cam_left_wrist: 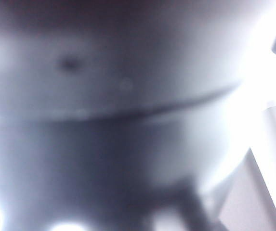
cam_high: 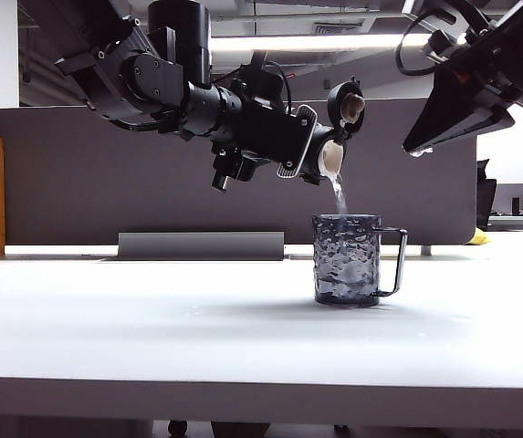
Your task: Pick up the black thermos, pour some water into the cup, then place the black thermos back on the table.
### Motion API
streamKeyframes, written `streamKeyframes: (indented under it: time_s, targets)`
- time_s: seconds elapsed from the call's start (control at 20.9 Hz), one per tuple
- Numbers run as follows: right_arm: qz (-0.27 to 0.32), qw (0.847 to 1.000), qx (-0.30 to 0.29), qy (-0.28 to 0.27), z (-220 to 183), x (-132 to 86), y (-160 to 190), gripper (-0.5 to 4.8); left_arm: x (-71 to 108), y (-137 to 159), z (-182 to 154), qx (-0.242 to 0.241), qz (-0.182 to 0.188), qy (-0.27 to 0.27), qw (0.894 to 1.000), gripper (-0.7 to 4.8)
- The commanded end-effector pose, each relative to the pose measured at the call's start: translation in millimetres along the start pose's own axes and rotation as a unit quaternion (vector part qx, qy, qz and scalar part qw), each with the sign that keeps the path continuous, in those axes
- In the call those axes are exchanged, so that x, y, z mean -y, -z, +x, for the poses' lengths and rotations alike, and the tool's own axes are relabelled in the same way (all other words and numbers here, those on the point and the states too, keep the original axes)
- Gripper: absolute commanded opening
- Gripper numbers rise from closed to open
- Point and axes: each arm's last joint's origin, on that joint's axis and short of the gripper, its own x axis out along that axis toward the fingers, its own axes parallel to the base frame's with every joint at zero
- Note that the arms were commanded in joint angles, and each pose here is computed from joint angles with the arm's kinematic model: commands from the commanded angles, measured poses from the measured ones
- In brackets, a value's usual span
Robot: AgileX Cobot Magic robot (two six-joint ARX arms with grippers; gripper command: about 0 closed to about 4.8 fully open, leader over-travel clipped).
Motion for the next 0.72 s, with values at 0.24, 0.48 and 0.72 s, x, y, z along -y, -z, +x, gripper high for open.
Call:
streamKeyframes:
  time_s: [0.24,0.48,0.72]
  targets:
    - [-0.007,1.0,0.008,-0.002,-0.8,-0.3,-2.8,-0.06,-18.1,7.4,-0.8,-0.019,-0.003,-0.049,0.999,-0.06]
    - [-0.026,1.0,0.0,-0.003,-2.0,-0.9,-1.3,-0.06,-17.3,8.5,-0.9,-0.037,-0.063,-0.042,0.996,-0.06]
    - [-0.03,1.0,0.003,0.0,-4.5,-1.6,-2.5,-0.06,-11.4,6.5,-0.9,-0.039,-0.157,-0.016,0.987,-0.06]
